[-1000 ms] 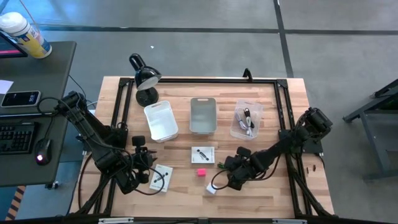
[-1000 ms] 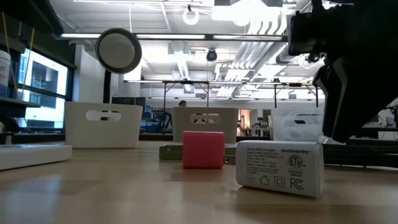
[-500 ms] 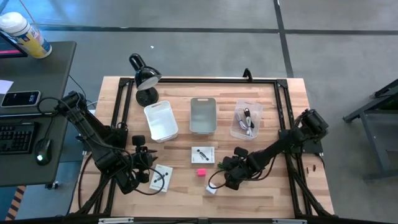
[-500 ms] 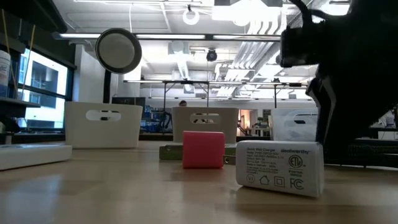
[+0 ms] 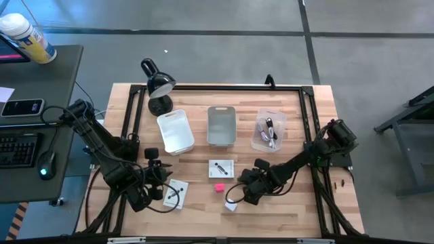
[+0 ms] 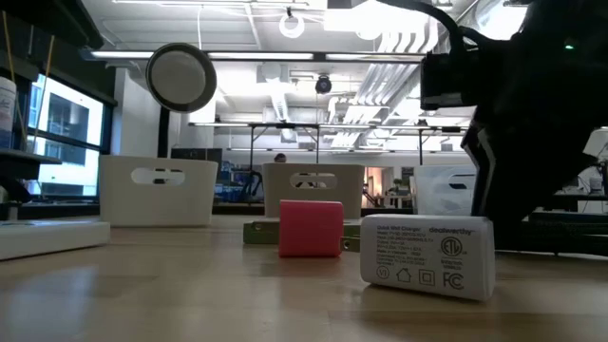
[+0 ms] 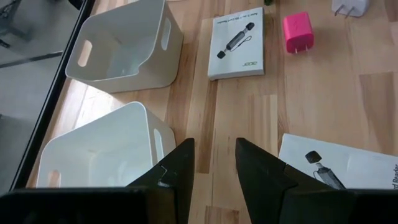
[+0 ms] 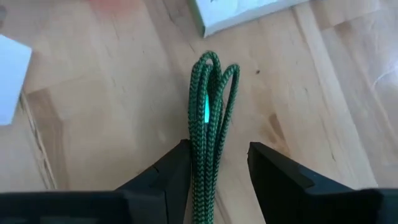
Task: Pick and place items into bin
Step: Put the green charger cable into the transparent bin
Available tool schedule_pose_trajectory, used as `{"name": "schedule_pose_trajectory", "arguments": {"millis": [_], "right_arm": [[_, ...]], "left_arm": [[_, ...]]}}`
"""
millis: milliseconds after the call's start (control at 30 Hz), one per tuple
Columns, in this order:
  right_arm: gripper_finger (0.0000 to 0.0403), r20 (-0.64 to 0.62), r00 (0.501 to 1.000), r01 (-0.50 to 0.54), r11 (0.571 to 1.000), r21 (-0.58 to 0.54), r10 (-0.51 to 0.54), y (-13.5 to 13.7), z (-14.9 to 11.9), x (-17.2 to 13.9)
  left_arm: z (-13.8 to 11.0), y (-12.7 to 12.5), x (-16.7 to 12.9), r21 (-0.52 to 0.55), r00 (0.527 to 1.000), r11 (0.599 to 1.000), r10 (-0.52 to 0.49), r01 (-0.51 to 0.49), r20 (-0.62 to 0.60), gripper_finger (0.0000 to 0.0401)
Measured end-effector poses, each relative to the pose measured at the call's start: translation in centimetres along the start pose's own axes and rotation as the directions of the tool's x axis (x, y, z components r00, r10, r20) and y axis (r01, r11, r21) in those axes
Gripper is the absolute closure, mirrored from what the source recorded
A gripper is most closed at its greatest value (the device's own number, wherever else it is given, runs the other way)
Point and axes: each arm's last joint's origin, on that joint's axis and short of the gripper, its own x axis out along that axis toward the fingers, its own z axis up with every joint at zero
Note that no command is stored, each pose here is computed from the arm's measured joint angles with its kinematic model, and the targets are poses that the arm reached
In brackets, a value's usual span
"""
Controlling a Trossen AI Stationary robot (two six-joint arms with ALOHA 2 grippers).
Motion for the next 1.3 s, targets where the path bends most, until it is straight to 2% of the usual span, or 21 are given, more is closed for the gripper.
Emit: {"name": "schedule_pose_trajectory", "arguments": {"millis": [167,400,833,1133,1300], "right_arm": [[0.0250,0.021,1.000,0.022,1.000,0.012,-0.023,-0.1,0.0,0.0],[0.0246,-0.031,0.999,0.021,1.000,0.015,-0.020,-0.2,-0.4,-0.1],[0.0277,-0.068,0.997,0.024,0.999,0.047,-0.021,-0.1,-0.5,0.5],[0.0283,-0.079,0.997,0.026,0.998,0.066,-0.021,0.0,-0.7,0.9],[0.0304,-0.082,0.996,0.023,0.998,0.066,-0.018,0.0,-0.7,1.0]], "left_arm": [[0.0,0.0,0.0,-0.003,1.000,1.000,-0.002,0.002,0.002,0.0297],[0.0,0.0,0.0,-0.004,1.000,1.000,-0.002,0.002,0.003,0.0297],[0.0,0.0,0.0,-0.003,1.000,1.000,0.000,0.000,0.004,0.0297],[0.0,0.0,0.0,-0.001,1.000,1.000,0.000,0.000,0.003,0.0297],[0.0,0.0,0.0,-0.001,1.000,1.000,0.000,0.000,0.003,0.0297]]}}
